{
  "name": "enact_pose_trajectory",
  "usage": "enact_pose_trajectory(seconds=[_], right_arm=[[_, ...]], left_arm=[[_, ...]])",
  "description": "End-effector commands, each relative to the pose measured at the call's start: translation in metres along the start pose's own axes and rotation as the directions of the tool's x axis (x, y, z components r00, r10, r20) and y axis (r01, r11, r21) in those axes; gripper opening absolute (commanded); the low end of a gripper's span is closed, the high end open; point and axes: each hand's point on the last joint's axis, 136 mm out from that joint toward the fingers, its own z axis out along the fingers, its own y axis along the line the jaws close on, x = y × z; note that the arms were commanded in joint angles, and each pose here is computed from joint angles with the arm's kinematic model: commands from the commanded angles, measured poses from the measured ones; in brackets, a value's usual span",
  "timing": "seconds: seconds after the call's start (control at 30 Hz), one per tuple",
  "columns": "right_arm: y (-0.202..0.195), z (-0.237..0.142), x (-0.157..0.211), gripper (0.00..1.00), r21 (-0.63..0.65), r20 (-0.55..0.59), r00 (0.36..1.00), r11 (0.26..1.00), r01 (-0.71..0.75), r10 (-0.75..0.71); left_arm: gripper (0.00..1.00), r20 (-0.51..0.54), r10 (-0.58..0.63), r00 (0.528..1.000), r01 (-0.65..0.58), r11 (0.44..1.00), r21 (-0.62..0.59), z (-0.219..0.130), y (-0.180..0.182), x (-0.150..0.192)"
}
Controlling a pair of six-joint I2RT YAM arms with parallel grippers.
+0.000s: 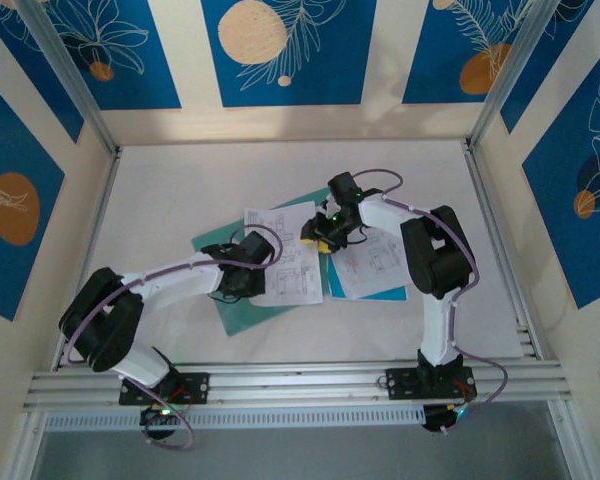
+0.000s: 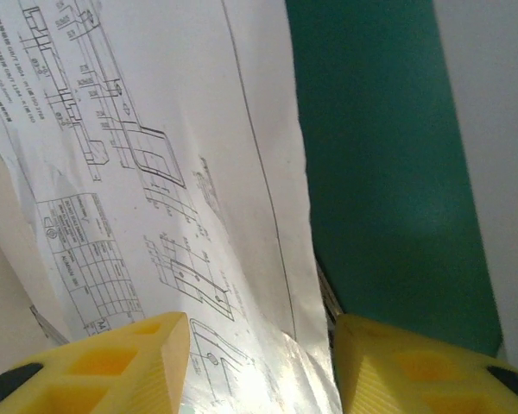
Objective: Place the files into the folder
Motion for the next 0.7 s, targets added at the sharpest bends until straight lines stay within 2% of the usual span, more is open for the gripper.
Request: enact_pose_trajectory(seconds=[0.0, 0.3, 0.67], right_arm=[[0.021, -0.016, 0.012, 0.48, -0.081, -0.006, 0.998, 0.995, 0.057, -0.058], [0.055, -0.024, 0.05, 0.41, -0.202, -0.057, 0.983, 0.966, 0.158, -0.173], [0.035, -0.009, 0.072, 0.34, -0.064, -0.075, 0.962, 0.964, 0.259, -0.263]], left_arm=[[0.0, -0.01, 0.014, 1.0, -0.014, 1.0, -0.008, 0.003, 0.004, 0.001], [0.0, -0.013, 0.01, 1.0, -0.01, 1.0, -0.006, 0.005, 0.004, 0.001], [0.0, -0.012, 0.013, 1.0, -0.013, 1.0, -0.006, 0.004, 0.003, 0.001]])
